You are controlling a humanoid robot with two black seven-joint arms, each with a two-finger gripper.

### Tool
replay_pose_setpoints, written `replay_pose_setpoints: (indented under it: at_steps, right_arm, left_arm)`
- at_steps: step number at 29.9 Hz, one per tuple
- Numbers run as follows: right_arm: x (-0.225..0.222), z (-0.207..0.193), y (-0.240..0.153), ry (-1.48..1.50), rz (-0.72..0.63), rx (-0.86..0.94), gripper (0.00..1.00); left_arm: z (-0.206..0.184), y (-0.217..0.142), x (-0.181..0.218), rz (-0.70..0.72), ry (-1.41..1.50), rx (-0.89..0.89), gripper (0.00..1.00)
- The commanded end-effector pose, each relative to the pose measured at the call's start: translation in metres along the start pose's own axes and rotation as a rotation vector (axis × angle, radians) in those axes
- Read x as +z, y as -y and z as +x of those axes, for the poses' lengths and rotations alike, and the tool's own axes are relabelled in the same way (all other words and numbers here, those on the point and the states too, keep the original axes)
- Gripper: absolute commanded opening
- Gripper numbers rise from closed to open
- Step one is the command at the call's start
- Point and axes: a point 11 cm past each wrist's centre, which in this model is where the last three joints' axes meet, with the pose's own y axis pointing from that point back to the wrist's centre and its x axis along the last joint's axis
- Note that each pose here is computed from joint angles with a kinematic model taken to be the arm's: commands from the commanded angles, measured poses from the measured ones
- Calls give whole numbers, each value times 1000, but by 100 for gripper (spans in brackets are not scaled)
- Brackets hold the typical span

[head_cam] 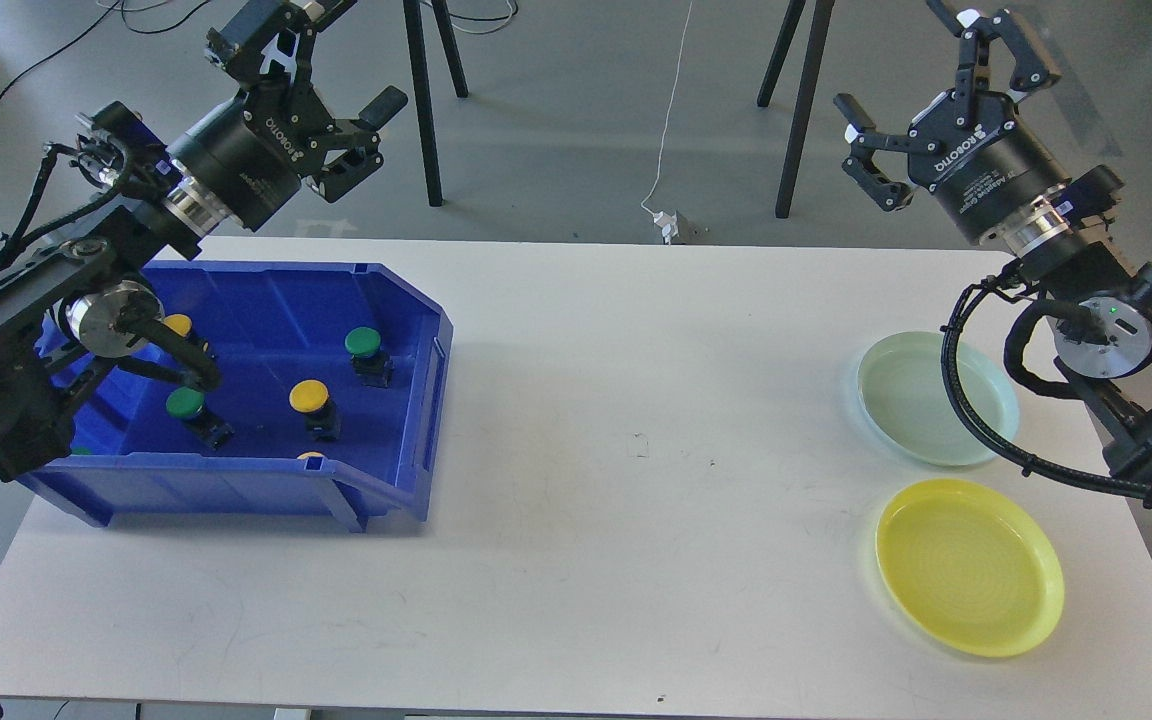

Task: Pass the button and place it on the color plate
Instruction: 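Move the left gripper down into the blue bin toward a yellow-topped button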

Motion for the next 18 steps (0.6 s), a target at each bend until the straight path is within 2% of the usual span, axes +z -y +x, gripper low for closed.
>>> replay_pose_setpoints:
  at_steps: [1,6,9,13,16,18]
  right_arm:
    - [-2,5,-4,12,18,17,99]
    - [0,9,-12,10,8,31,99]
    - [0,10,-12,8,7,33,99]
    - [1,10,-12,8,3,33,99]
    - [0,10,-12,7,4,33,99]
    - [0,11,-13,4,3,35,99]
  left_arm:
    - [5,0,-8,9,-7,26,100]
    - [13,1,-5,-1,-4,51,100]
    - [26,-1,5,-62,-45,115,100]
    - [4,7,15,-186,-171,88,100]
    - [-10,3,48,-334,-226,54,100]
    - [-25,0,65,-380,-219,2,100]
